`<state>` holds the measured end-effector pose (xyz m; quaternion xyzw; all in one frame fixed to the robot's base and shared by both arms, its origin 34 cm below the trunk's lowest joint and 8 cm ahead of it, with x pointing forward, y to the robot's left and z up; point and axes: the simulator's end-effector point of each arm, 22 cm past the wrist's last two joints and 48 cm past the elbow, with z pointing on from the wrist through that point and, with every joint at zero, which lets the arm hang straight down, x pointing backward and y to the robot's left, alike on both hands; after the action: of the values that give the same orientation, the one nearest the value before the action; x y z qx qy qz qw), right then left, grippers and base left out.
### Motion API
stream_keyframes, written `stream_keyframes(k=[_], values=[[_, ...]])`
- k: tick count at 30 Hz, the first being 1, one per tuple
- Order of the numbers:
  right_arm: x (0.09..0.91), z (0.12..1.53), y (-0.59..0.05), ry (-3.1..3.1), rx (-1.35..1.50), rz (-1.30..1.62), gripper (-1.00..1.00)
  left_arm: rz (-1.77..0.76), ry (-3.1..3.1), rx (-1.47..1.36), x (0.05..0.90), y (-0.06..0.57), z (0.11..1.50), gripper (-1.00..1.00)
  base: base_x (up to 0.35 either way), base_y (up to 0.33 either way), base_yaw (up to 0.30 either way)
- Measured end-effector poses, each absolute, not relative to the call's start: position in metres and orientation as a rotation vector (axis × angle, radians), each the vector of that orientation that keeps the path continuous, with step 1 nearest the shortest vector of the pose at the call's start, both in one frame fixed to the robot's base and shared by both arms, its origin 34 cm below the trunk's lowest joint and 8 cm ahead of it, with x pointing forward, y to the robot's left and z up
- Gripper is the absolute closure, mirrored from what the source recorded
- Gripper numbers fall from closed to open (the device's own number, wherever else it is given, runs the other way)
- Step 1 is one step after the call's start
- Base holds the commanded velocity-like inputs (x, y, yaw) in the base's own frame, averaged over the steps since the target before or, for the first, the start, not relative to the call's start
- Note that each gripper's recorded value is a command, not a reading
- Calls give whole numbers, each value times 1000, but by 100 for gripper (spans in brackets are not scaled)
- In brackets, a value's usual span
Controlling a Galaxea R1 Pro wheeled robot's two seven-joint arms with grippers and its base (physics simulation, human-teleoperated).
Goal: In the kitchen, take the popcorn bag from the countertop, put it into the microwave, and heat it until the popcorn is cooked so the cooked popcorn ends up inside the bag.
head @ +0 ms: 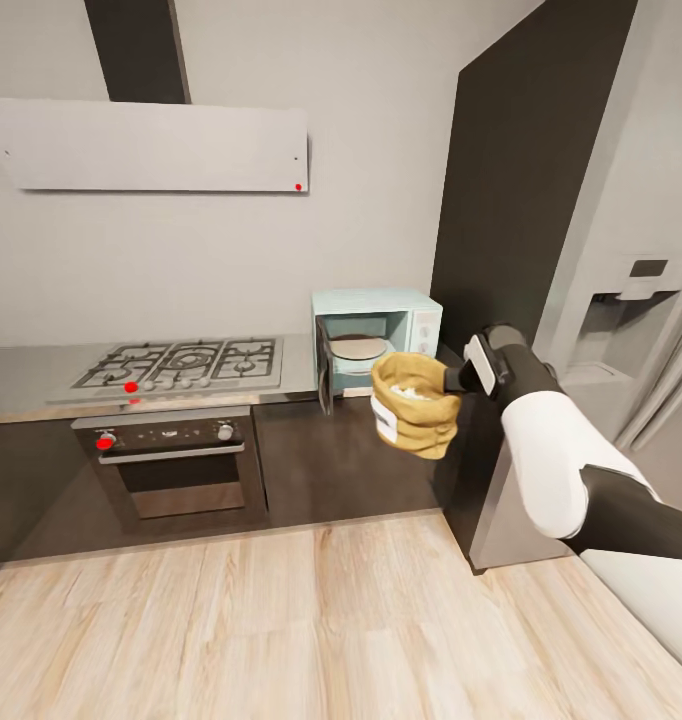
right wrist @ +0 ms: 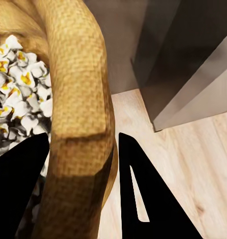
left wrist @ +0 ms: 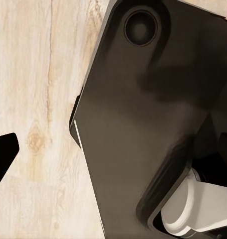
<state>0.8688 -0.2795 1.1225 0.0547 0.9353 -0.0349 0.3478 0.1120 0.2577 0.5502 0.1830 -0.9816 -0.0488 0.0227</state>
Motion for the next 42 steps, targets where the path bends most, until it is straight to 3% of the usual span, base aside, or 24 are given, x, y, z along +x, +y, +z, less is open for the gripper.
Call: stream_keyframes(k=[6, 42], values=[[869, 1124, -279, 2422, 132, -113, 100, -152, -3039, 567, 112, 258, 550, -100, 77, 0, 0], [870, 1129, -279, 2411, 129, -123, 100, -150, -3040, 564, 112, 258, 550, -100, 302, 0, 0]])
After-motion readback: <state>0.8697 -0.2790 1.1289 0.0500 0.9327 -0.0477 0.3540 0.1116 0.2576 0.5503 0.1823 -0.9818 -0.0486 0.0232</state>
